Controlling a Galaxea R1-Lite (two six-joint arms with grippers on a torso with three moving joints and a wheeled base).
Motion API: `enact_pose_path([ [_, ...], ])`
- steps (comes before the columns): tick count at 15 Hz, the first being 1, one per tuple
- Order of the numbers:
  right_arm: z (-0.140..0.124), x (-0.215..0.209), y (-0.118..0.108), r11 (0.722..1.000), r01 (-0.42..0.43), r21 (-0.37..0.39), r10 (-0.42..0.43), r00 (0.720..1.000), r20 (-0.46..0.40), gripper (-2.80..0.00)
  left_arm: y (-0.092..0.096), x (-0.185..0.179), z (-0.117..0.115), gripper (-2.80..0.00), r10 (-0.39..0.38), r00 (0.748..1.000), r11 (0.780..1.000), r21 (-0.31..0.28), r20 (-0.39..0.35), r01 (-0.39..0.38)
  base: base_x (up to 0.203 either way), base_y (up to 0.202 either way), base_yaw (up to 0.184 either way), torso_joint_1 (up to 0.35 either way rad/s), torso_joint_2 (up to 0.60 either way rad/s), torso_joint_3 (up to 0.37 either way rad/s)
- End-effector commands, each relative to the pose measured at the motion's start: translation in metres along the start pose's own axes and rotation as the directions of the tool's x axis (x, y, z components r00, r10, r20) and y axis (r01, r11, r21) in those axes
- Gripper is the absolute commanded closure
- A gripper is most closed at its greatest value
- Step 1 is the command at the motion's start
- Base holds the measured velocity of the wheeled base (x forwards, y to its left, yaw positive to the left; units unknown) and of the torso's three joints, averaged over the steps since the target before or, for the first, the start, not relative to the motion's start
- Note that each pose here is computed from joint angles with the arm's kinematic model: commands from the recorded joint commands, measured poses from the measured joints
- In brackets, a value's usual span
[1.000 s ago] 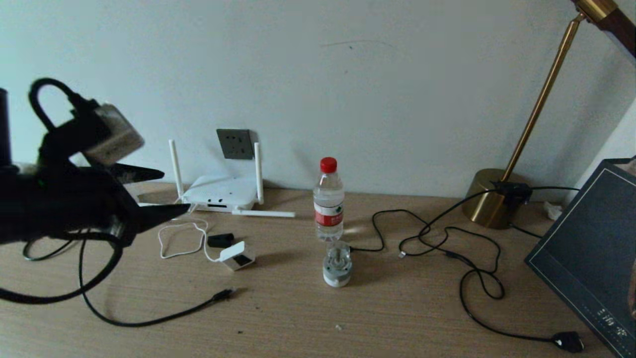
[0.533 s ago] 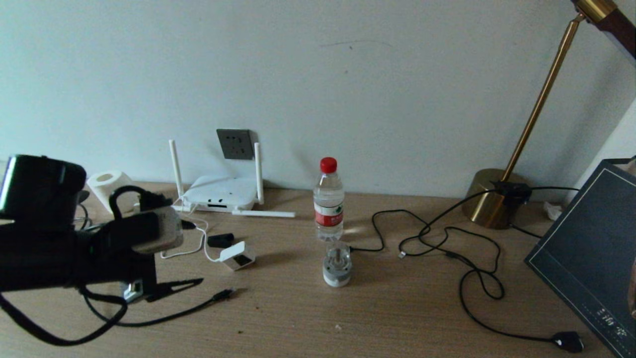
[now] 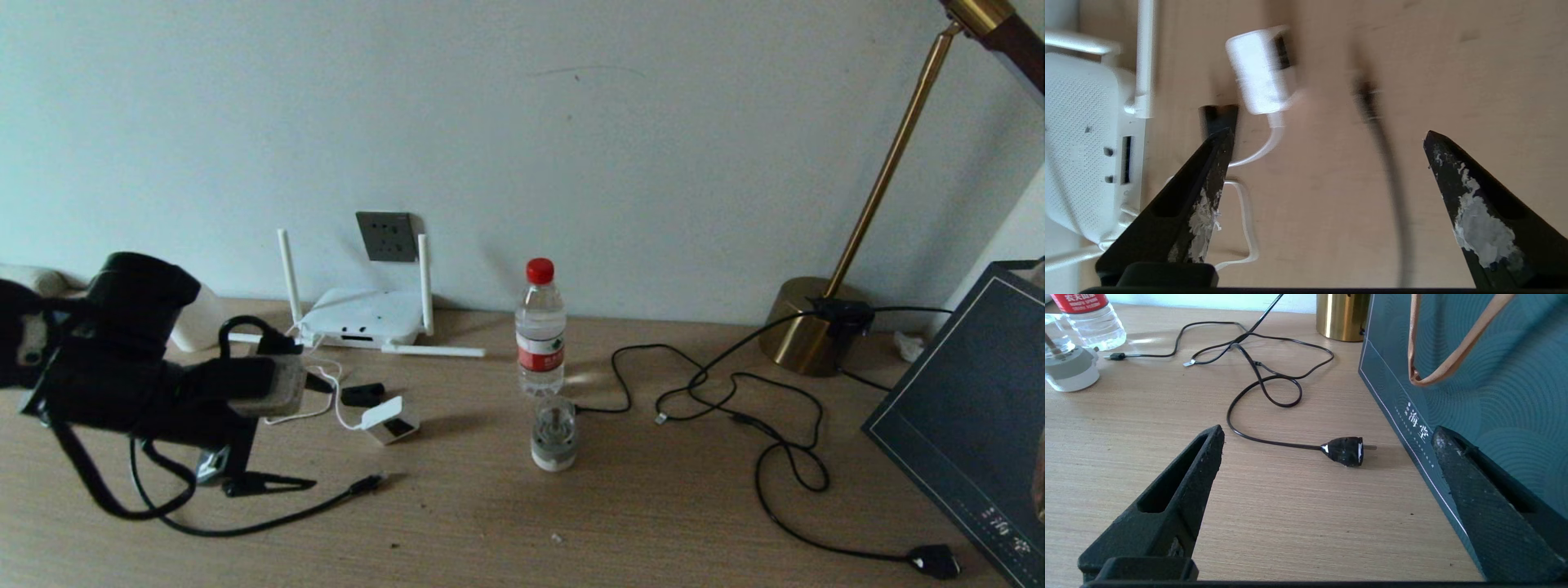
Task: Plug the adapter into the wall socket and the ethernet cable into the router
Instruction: Pick up plug
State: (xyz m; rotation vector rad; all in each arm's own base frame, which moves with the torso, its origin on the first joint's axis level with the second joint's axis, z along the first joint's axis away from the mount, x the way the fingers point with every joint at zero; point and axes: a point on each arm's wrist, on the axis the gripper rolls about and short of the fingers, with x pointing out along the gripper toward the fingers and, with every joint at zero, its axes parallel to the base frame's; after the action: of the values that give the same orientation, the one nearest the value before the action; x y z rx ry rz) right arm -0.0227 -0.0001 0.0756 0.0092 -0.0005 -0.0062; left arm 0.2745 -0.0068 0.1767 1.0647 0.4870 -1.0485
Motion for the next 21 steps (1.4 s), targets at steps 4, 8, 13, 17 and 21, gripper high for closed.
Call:
enact_pose_path([
  [4, 0.000, 0.000, 0.000, 1.000, 0.000, 0.000, 0.000, 1.000, 0.001, -2.80, 0.035, 0.034, -0.005, -2.80, -0.036, 0.999, 0.998, -0.054, -0.003, 0.035, 0.000, 0.000, 0.000, 0.000, 0.00, 0.000],
  [8, 0.000, 0.000, 0.000, 1.000, 0.001, 0.000, -0.001, 1.000, 0.001, -2.80, 0.034, 0.056, 0.017, -2.80, -0.080, 0.997, 0.978, -0.192, -0.013, 0.076, 0.000, 0.000, 0.000, 0.000, 0.00, 0.000],
  [13, 0.000, 0.000, 0.000, 1.000, 0.000, 0.000, 0.000, 1.000, 0.001, -2.80, 0.046, 0.083, 0.019, -2.80, -0.108, 0.994, 0.977, -0.187, -0.011, 0.104, 0.000, 0.000, 0.000, 0.000, 0.00, 0.000],
  [17, 0.000, 0.000, 0.000, 1.000, 0.000, 0.000, 0.000, 1.000, 0.001, -2.80, 0.051, 0.096, 0.018, -2.80, -0.112, 0.993, 0.977, -0.187, -0.041, 0.102, 0.000, 0.000, 0.000, 0.000, 0.00, 0.000],
  [21, 0.000, 0.000, 0.000, 1.000, 0.000, 0.000, 0.000, 1.000, 0.001, -2.80, 0.057, 0.101, 0.023, 0.00, -0.100, 0.994, 0.974, -0.205, -0.035, 0.091, 0.000, 0.000, 0.000, 0.000, 0.00, 0.000],
])
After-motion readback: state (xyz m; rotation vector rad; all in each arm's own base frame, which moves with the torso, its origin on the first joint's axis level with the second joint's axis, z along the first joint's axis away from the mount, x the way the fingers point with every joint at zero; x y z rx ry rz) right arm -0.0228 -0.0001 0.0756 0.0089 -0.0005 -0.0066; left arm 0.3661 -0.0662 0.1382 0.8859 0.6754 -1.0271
